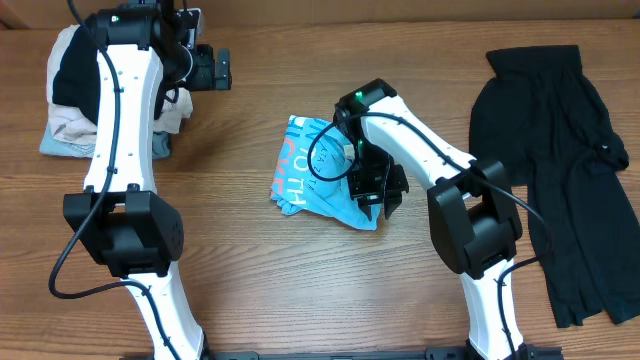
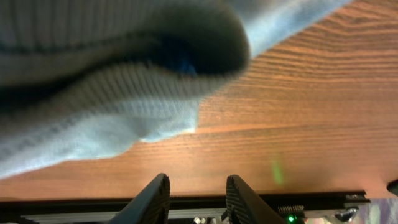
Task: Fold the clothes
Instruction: 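Lift and fold the bundle's edge with the right gripper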
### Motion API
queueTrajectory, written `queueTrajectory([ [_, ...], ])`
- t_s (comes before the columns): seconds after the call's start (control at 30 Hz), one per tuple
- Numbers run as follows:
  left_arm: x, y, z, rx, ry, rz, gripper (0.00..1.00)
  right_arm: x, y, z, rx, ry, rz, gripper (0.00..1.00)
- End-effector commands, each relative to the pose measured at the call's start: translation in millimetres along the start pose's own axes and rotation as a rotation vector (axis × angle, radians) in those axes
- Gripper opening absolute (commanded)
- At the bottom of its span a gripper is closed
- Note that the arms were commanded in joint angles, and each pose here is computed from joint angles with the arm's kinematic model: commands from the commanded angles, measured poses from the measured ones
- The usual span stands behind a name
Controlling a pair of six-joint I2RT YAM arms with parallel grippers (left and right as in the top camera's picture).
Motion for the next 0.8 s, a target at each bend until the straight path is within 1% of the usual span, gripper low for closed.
queueTrajectory([
  [0.0,1,-2,1,-0.003,-0.008,-0.029,1.00,2,5,18,0.026,-0.085,0.001,0.34],
  [0.1,1,-2,1,-0.003,-0.008,-0.028,1.00,10,1,41,0.032,-0.171,-0.002,0.36],
  [0.13,1,-2,1,-0.003,-0.008,-0.028,1.00,12,1,50,0.041,-0.202,0.001,0.38],
  [0.23,1,-2,1,-0.003,-0.008,-0.029,1.00,22,-2,82,0.062,-0.318,0.050,0.42],
  [0.3,1,-2,1,-0.003,-0.008,-0.028,1.00,32,-1,97,0.070,-0.397,0.085,0.48],
  [0.4,1,-2,1,-0.003,-0.009,-0.028,1.00,56,4,115,0.072,-0.540,0.162,0.52],
  [0.53,4,-3,1,-0.006,-0.022,-0.030,1.00,96,9,122,0.047,-0.694,0.215,0.54],
  [0.63,5,-3,1,-0.007,-0.026,-0.030,1.00,121,7,109,0.004,-0.709,0.228,0.54],
  [0.77,5,-3,1,-0.007,-0.027,-0.030,1.00,138,8,94,-0.002,-0.697,0.242,0.54],
])
Point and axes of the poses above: each gripper's point midway between its finger pads, its own z axis back along the fingers, its own y axis along the line the jaws close on, x = y × z, the point moved 3 cm from there along z, back along the fingers, and after that the axes turned 10 degrees about z, right-handed, at the moved point
